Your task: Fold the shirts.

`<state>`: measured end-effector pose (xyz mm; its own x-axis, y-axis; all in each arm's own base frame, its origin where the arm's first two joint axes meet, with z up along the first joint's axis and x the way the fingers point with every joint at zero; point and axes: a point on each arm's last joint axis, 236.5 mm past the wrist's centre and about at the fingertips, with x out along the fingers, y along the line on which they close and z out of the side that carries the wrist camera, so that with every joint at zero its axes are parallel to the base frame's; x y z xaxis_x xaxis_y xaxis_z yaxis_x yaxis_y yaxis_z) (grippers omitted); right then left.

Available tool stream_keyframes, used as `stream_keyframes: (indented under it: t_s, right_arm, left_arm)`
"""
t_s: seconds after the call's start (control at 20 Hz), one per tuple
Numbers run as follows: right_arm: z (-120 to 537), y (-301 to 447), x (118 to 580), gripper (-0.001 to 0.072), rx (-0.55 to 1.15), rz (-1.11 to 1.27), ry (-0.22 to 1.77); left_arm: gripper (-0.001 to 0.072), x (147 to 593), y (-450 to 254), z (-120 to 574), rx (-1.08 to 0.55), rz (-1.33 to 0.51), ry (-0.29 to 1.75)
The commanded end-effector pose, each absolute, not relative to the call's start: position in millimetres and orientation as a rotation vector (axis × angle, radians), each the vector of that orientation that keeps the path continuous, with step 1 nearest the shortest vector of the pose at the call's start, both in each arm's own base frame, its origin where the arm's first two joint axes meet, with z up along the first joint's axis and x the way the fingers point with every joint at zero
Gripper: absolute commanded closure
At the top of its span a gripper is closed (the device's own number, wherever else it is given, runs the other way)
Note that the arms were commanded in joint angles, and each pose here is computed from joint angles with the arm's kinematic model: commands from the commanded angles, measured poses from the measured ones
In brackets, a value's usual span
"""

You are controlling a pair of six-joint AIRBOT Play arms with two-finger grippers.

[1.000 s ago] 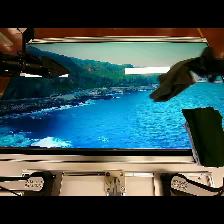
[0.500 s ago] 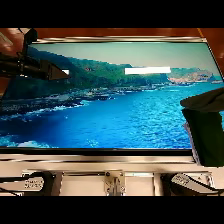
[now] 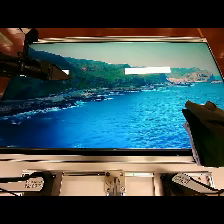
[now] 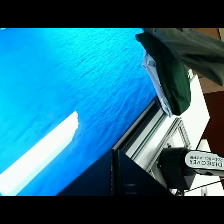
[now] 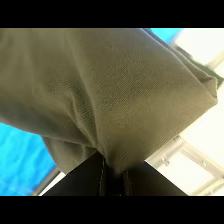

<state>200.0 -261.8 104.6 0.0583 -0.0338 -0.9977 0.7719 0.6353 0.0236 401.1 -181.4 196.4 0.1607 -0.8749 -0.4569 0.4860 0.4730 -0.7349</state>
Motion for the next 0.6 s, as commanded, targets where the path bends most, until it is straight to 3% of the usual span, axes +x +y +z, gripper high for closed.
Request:
stream_keyframes:
  t_s: [0.0,0.25,0.3,0.35,0.4,0.55]
  right_arm:
    - [67,-257,160,0.0653,0.668,-0.764,1.55]
    - [9,-250,124,0.0645,0.661,-0.871,1.643]
    - [0,-250,122,0.0559,0.666,-0.886,1.639]
    - [-7,-251,126,0.0236,0.668,-0.887,1.621]
    - [-9,-250,133,0.0071,0.676,-0.866,1.597]
    - [9,-259,139,0.0071,0.643,-0.857,1.571]
  left_arm:
    - [0.0668,398,-188,197,-0.468,-1.04,0.997]
    - [0.0668,394,-197,197,-0.457,-1.06,1.004]
    - [0.0668,393,-198,197,-0.456,-1.063,1.005]
    - [0.0668,393,-198,197,-0.456,-1.063,1.005]
    - [0.0668,393,-198,197,-0.456,-1.063,1.005]
    - [0.0668,397,-198,197,-0.46,-1.051,0.993]
